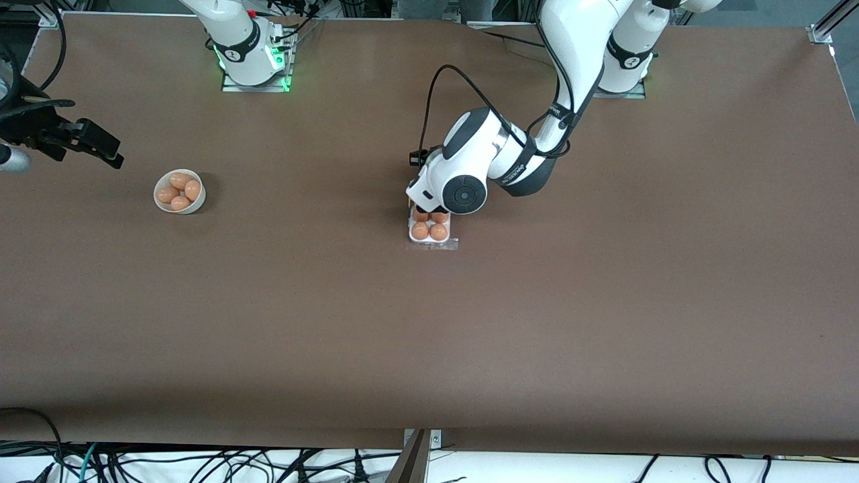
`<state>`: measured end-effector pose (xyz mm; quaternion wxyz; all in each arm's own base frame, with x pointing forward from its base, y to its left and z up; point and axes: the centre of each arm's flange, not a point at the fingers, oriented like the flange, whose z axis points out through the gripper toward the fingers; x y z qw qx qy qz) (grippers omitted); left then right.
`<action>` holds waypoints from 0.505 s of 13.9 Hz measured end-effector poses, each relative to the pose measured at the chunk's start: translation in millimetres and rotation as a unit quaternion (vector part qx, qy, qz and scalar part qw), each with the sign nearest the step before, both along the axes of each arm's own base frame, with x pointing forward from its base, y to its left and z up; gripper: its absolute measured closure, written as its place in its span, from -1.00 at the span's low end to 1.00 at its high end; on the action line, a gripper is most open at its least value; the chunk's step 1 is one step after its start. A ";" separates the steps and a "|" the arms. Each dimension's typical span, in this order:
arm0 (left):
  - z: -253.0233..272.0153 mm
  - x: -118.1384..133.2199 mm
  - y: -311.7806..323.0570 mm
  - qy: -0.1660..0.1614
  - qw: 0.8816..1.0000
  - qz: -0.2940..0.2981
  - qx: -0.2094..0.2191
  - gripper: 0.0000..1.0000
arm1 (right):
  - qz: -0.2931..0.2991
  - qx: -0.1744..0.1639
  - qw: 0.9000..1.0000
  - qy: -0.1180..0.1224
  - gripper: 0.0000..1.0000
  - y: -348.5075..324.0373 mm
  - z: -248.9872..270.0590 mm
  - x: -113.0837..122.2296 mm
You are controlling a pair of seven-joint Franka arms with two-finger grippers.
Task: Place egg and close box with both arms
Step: 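Grasp the clear lid with the left gripper and fold it over the eggs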
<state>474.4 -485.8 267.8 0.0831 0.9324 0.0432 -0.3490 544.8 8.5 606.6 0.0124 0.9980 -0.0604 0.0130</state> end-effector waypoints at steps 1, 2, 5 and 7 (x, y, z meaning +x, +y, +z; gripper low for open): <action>-2.3 2.9 0.8 -0.005 1.000 0.005 0.000 0.89 | 0.001 0.000 1.000 0.003 -1.00 0.9 -3.0 1.5; -4.0 6.5 1.7 -0.012 1.000 0.010 -0.001 0.89 | 0.002 0.000 1.000 0.005 -1.00 1.7 -5.9 2.9; -6.2 15.7 4.4 -0.028 0.999 0.023 -0.004 0.89 | 0.002 0.000 1.000 0.008 -1.00 2.2 -8.9 4.4; -5.8 21.4 8.6 -0.033 0.999 0.029 -0.002 0.89 | 0.002 0.000 1.000 0.008 -1.00 2.2 -8.9 4.5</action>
